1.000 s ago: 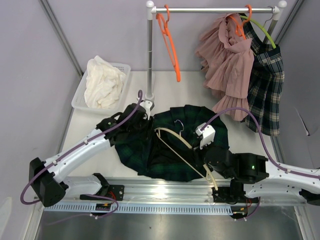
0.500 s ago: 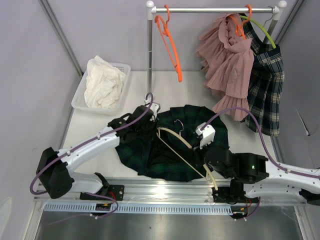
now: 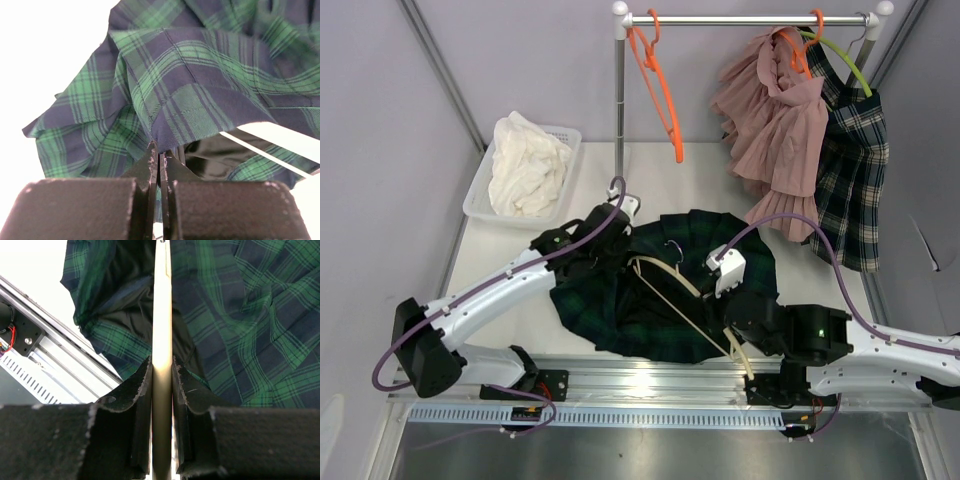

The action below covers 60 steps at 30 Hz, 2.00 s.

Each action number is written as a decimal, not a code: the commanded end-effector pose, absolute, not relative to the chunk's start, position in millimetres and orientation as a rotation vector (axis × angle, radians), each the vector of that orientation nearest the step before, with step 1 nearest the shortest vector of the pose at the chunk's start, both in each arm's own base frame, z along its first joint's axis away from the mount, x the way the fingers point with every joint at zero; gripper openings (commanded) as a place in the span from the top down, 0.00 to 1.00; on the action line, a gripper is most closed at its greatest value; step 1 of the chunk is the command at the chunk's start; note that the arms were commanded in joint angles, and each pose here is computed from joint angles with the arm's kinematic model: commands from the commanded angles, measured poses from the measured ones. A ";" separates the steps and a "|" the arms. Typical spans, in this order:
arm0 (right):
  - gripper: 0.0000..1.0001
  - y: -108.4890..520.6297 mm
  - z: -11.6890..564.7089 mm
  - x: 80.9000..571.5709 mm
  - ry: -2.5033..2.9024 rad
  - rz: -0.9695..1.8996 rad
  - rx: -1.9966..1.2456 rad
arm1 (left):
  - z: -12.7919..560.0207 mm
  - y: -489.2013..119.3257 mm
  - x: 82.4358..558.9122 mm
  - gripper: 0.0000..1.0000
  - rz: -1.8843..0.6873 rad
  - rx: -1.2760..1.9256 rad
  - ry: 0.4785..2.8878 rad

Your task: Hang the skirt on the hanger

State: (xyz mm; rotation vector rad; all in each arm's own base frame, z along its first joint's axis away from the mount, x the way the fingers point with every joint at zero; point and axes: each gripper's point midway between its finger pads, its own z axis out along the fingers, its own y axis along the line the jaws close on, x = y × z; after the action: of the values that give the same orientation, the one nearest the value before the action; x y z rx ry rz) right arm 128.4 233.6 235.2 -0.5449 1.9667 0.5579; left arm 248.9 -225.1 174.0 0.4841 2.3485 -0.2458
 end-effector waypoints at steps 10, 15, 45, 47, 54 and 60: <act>1.00 257.1 289.2 133.6 1.804 0.695 -0.488 | 217.1 -236.8 234.6 1.00 -0.326 0.482 2.287; 1.00 271.3 283.6 135.5 1.783 0.695 -0.522 | 229.6 -241.2 233.1 1.00 -0.347 0.487 2.270; 1.00 286.8 267.2 176.3 1.618 0.945 -0.497 | 238.6 -232.1 225.6 0.43 -0.330 0.574 2.084; 1.00 283.8 264.9 180.0 1.619 0.950 -0.493 | 241.1 -223.7 228.0 0.42 -0.290 0.565 2.064; 1.00 280.6 267.7 179.7 1.582 1.062 -0.547 | 258.4 -226.6 217.2 0.33 -0.372 0.663 1.966; 1.00 280.2 268.9 182.9 1.576 1.075 -0.556 | 266.8 -251.2 206.6 0.29 -0.539 0.709 1.917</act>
State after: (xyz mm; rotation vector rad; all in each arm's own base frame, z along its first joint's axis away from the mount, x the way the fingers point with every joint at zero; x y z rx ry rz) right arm 186.7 269.8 218.2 -0.5577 1.7658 0.9599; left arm 211.8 -232.1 256.3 0.6733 1.9837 -0.4265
